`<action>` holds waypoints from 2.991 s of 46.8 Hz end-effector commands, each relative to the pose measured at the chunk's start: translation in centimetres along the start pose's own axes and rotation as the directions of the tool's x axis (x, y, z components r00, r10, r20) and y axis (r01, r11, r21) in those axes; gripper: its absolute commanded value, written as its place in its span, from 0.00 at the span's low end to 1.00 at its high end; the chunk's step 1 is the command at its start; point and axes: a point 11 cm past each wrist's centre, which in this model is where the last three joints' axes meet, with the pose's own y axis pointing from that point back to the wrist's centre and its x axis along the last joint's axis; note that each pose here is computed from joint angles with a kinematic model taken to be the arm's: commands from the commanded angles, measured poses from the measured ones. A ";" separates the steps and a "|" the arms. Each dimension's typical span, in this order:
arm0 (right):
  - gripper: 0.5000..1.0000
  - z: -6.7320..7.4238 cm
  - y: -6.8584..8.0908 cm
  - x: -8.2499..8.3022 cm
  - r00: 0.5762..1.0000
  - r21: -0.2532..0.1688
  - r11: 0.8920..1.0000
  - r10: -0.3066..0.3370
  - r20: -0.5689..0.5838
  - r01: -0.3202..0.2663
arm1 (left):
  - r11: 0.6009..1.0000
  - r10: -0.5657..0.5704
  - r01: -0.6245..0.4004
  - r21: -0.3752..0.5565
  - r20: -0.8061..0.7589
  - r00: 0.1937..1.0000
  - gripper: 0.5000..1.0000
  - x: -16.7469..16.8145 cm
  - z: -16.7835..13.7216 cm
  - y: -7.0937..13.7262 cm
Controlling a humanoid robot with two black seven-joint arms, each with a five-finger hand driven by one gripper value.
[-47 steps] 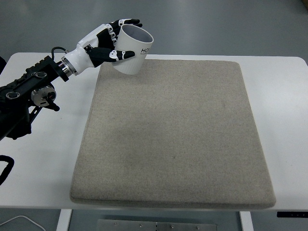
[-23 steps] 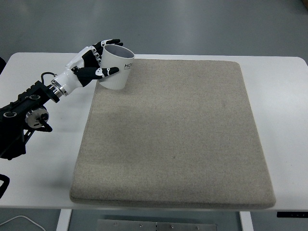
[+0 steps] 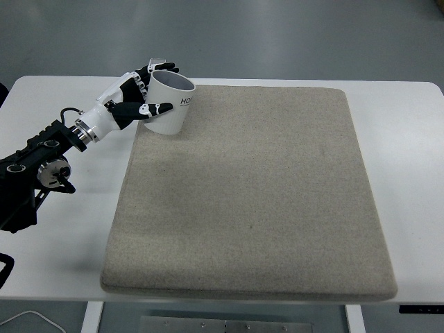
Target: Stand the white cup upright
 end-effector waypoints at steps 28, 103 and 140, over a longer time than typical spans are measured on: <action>0.86 0.0 0.0 0.0 1.000 0.000 1.000 0.000 0.000 0.000 | 0.999 0.035 -0.035 0.004 0.015 0.999 0.08 -2.3 -2.0 -1.7; 0.86 0.0 0.0 0.0 1.000 0.000 1.000 0.000 0.000 0.000 | 0.985 0.160 -0.170 0.042 0.177 0.971 0.99 -1.4 -3.6 -1.0; 0.86 0.0 0.0 0.0 1.000 0.000 1.000 0.000 0.000 0.000 | 0.981 0.174 -0.167 -0.101 0.066 0.983 0.99 -1.3 1.2 -2.9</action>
